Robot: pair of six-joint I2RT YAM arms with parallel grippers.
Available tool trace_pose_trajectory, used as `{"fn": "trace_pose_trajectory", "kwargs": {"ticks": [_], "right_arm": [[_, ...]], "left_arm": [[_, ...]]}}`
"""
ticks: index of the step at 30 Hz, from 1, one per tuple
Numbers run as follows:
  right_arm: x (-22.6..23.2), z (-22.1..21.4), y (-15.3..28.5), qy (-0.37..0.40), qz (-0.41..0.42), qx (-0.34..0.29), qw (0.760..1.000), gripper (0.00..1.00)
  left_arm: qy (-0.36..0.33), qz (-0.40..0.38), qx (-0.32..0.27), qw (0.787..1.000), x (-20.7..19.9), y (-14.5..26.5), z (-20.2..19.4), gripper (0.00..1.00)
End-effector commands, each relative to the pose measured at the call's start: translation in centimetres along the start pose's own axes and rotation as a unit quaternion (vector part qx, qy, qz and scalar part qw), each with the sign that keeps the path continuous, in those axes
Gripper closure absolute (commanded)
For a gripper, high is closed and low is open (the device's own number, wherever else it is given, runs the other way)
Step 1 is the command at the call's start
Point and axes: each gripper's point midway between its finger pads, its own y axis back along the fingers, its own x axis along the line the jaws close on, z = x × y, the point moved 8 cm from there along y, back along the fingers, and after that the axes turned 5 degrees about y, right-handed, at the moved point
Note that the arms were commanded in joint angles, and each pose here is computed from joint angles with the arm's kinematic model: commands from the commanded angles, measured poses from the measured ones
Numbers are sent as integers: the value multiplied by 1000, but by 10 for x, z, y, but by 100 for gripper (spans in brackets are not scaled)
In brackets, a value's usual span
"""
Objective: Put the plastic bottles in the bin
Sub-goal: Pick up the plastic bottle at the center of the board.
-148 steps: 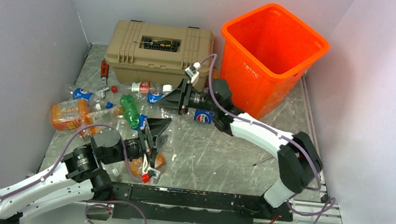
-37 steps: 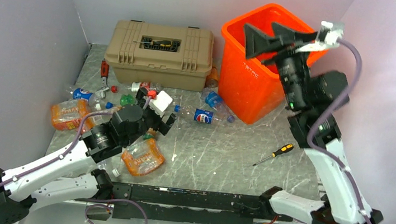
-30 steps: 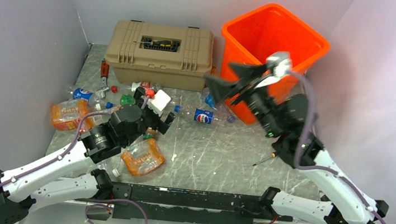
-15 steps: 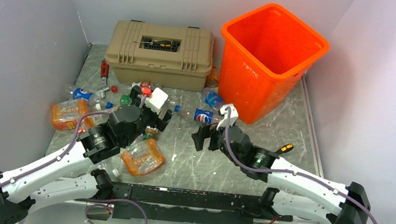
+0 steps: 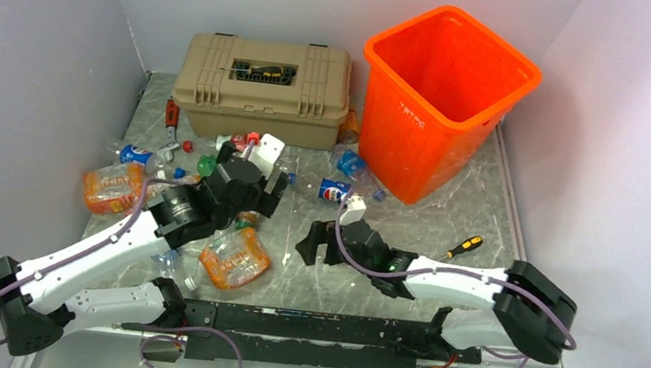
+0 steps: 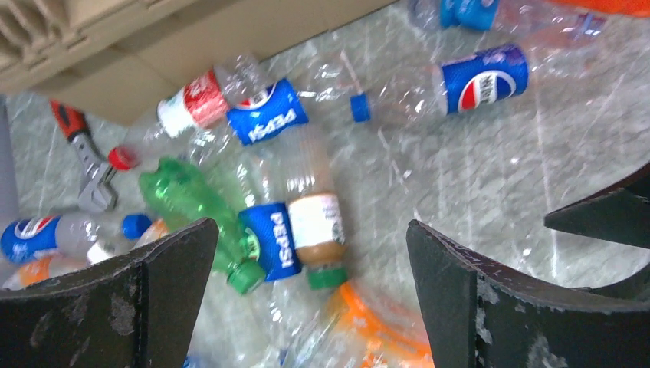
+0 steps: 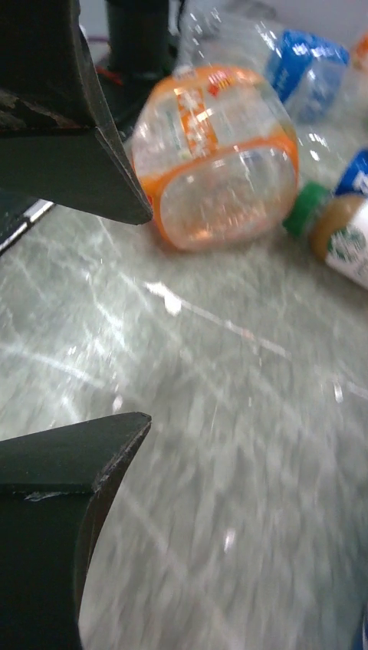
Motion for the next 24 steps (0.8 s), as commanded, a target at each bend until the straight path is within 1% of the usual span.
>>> {"fn": "trace_pose_trajectory", "kwargs": {"ticks": [1, 4, 6, 9, 11, 13, 17, 20, 24], "right_arm": [[50, 10, -15, -3, 178, -12, 984, 3], [71, 6, -30, 20, 227, 4, 974, 5], [80, 4, -44, 33, 236, 13, 971, 7], [88, 8, -58, 47, 232, 9, 972, 9], [89, 11, -65, 58, 216, 9, 975, 9], [91, 15, -75, 73, 200, 8, 977, 9], [93, 13, -94, 101, 185, 27, 977, 12], [93, 7, -108, 108, 174, 46, 978, 16], [89, -3, -117, 106, 162, 62, 979, 26]], "left_arm": [[36, 53, -1, 998, 26, 31, -1, 1], [23, 61, -56, 996, 41, 47, 11, 1], [28, 67, -96, 993, 47, 51, 13, 1], [52, 64, -111, 990, 49, 50, -2, 1], [57, 46, -105, 992, 48, 49, -5, 3], [62, 50, -88, 993, 49, 49, -8, 3], [57, 53, -71, 994, 48, 47, -11, 4], [57, 40, -70, 995, 46, 47, -10, 4], [55, 36, -68, 996, 45, 47, -11, 5]]}}
